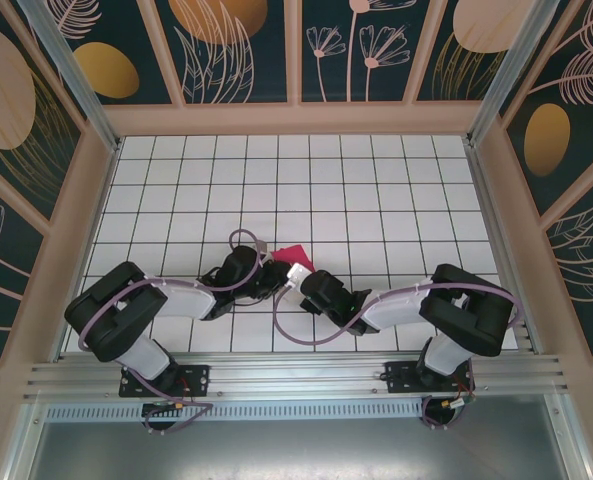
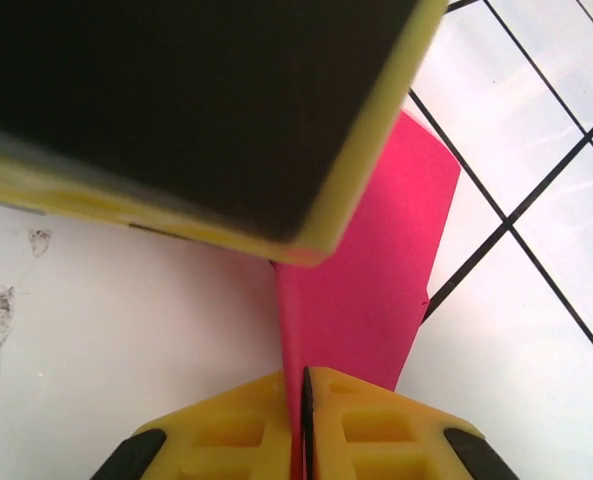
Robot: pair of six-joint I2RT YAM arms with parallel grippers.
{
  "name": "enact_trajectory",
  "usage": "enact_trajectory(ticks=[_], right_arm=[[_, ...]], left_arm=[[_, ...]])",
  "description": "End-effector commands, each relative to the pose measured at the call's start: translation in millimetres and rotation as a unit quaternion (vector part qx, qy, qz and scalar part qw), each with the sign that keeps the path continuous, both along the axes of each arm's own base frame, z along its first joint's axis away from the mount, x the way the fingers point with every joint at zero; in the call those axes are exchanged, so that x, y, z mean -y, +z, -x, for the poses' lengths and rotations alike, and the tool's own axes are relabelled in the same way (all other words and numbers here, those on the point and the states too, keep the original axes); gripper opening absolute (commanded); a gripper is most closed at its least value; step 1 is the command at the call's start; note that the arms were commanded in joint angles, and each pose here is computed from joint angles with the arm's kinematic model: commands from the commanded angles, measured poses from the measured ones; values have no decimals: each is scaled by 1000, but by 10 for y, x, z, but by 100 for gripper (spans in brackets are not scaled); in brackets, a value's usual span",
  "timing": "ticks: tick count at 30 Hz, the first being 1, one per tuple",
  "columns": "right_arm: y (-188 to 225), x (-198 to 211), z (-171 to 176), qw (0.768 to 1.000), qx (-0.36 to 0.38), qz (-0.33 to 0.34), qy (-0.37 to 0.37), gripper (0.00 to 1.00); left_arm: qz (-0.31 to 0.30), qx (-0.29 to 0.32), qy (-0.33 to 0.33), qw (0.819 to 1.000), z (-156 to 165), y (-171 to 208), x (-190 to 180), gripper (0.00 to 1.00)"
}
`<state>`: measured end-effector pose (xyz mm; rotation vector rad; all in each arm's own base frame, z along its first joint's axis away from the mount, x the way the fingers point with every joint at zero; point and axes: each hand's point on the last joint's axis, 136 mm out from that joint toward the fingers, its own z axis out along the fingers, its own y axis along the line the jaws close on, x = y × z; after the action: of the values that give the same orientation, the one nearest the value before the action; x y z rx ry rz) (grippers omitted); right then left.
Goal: Fold a paper plane with a square sheet of paper (pick it up from the middle)
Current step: Fold the wing for the fifth time at the center of the table.
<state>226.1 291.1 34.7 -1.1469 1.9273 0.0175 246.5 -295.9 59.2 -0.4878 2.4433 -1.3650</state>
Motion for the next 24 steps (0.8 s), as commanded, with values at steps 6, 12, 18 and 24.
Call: enact_trajectory(ticks=[6, 12, 18, 24], right_arm=[[75, -238, 96, 994, -50, -99, -6, 11], [71, -346, 185, 987, -80, -137, 9, 13], [29, -382, 253, 980, -108, -165, 12, 13], [-47, -370, 333, 967, -154, -203, 7, 13]], left_arm=[[-36, 38, 56, 997, 3, 209, -375, 44], [-70, 58, 100, 991, 131, 267, -771, 51], [-52, 78, 76, 993, 193, 381, -730, 54], [-16, 87, 27, 996, 142, 484, -429, 55]])
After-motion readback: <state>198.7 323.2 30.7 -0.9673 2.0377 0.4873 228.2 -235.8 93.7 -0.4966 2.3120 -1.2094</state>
